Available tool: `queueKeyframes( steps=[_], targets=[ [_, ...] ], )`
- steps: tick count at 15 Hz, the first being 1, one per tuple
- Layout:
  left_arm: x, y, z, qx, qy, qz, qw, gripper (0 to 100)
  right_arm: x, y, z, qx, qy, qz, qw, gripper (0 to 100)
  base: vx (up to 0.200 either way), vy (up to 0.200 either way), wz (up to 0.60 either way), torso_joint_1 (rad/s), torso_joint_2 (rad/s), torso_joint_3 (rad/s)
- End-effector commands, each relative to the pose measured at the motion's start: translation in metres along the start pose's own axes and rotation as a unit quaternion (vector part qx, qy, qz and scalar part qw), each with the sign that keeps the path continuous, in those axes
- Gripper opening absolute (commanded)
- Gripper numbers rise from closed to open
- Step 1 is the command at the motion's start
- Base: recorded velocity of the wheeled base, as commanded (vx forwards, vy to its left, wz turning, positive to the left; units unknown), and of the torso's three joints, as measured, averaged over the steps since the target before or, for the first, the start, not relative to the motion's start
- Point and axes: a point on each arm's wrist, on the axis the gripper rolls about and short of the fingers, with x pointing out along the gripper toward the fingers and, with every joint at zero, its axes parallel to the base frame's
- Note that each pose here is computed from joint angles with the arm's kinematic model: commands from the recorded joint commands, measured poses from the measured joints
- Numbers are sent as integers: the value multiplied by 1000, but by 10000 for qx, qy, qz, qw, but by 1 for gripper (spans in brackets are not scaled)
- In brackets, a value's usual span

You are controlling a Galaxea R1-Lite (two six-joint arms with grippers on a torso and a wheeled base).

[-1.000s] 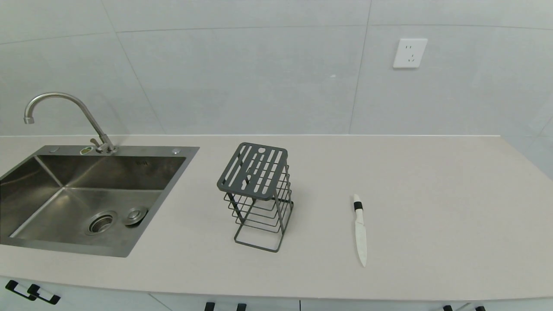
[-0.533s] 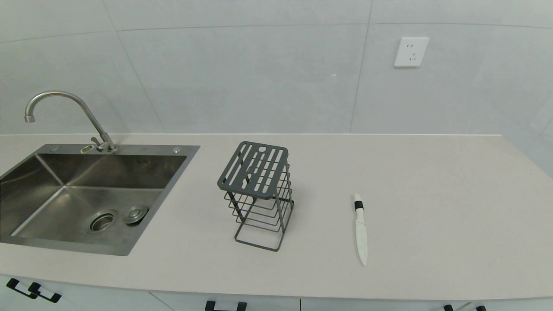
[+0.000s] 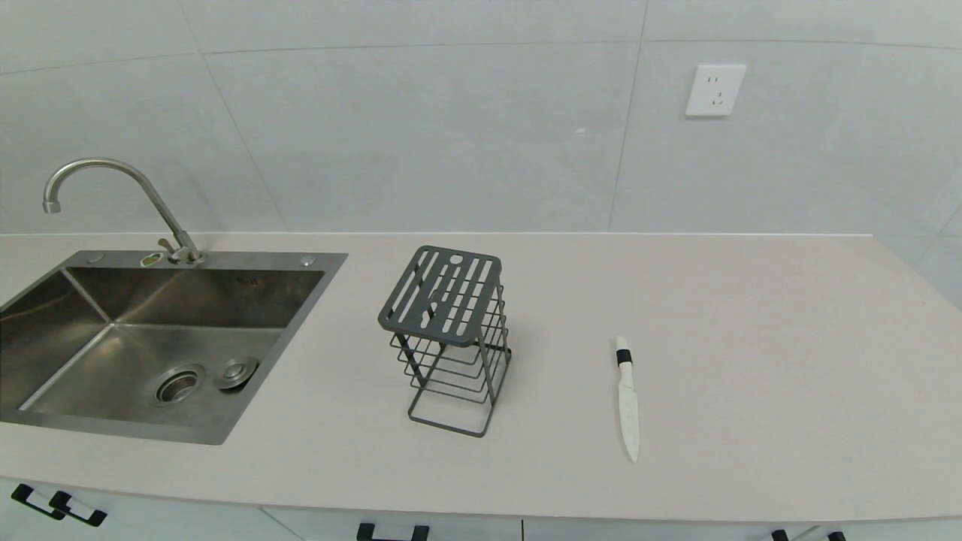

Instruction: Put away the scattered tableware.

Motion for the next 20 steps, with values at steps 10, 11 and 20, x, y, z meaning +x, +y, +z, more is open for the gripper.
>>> queueKeyframes(
  steps=[10,11,20],
  targets=[
    [0,0,0,1,5,3,10000,100,0,0,0,16,4,5,10000,100,0,0,0,0,0,0],
    [0,0,0,1,5,3,10000,100,0,0,0,8,4,5,10000,100,0,0,0,110,-2,124],
    [0,0,0,-7,5,3,10000,100,-3,0,25,-75,-1164,79,9931,100,0,0,0,125,-3,112]
  ],
)
